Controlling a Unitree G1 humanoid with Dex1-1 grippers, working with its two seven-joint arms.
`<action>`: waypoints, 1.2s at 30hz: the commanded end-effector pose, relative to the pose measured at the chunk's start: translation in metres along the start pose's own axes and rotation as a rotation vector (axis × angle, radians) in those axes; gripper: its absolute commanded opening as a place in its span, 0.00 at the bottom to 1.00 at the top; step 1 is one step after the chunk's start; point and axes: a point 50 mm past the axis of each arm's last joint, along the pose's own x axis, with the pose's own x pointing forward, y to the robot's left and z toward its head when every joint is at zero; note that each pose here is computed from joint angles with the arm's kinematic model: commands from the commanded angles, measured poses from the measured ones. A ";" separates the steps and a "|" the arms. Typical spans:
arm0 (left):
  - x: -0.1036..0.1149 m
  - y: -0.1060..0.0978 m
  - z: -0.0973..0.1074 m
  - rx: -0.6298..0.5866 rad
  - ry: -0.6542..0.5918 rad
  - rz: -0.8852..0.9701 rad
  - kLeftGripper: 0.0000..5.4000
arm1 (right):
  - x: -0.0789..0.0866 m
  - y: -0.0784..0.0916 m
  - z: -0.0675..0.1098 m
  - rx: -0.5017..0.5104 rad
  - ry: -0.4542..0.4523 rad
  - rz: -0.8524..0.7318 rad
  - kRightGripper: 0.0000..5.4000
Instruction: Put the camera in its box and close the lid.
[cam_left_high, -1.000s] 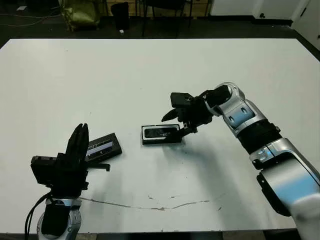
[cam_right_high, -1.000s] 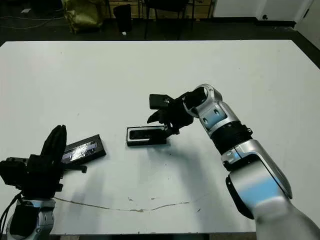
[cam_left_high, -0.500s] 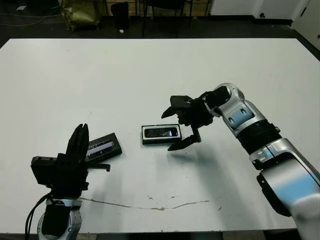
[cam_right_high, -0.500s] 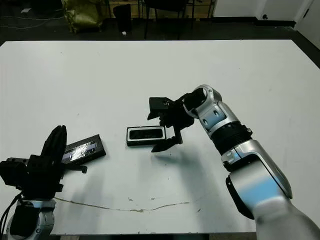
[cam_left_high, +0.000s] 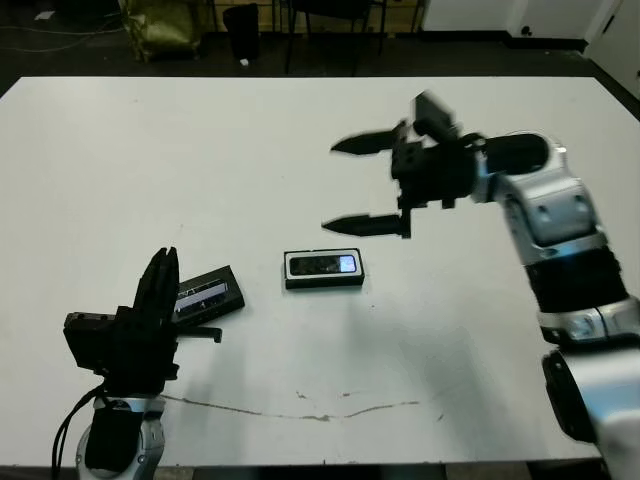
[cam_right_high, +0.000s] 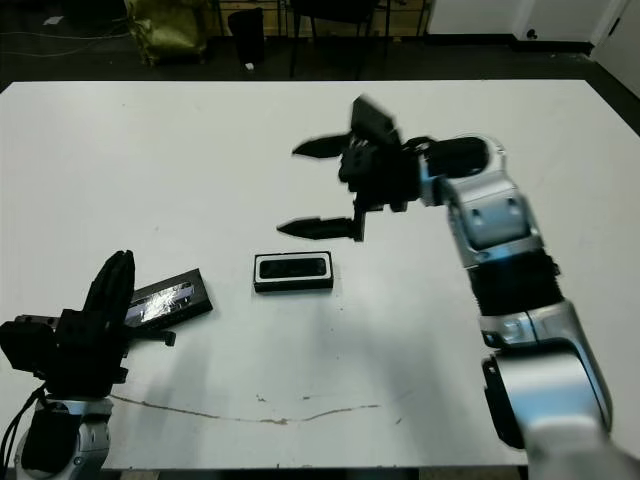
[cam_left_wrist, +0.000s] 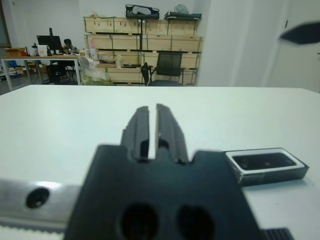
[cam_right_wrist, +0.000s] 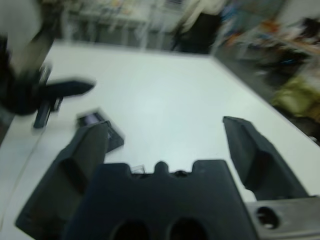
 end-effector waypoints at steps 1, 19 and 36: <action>-0.004 0.003 -0.005 0.017 0.034 0.007 0.00 | -0.018 0.012 -0.023 0.107 -0.038 -0.155 0.80; 0.002 0.049 0.019 0.162 0.009 -0.076 0.00 | -0.094 0.092 -0.081 0.231 0.045 -0.692 0.03; 0.048 0.100 0.061 0.290 0.295 -0.776 0.29 | -0.107 0.091 -0.095 0.300 0.069 -0.755 0.00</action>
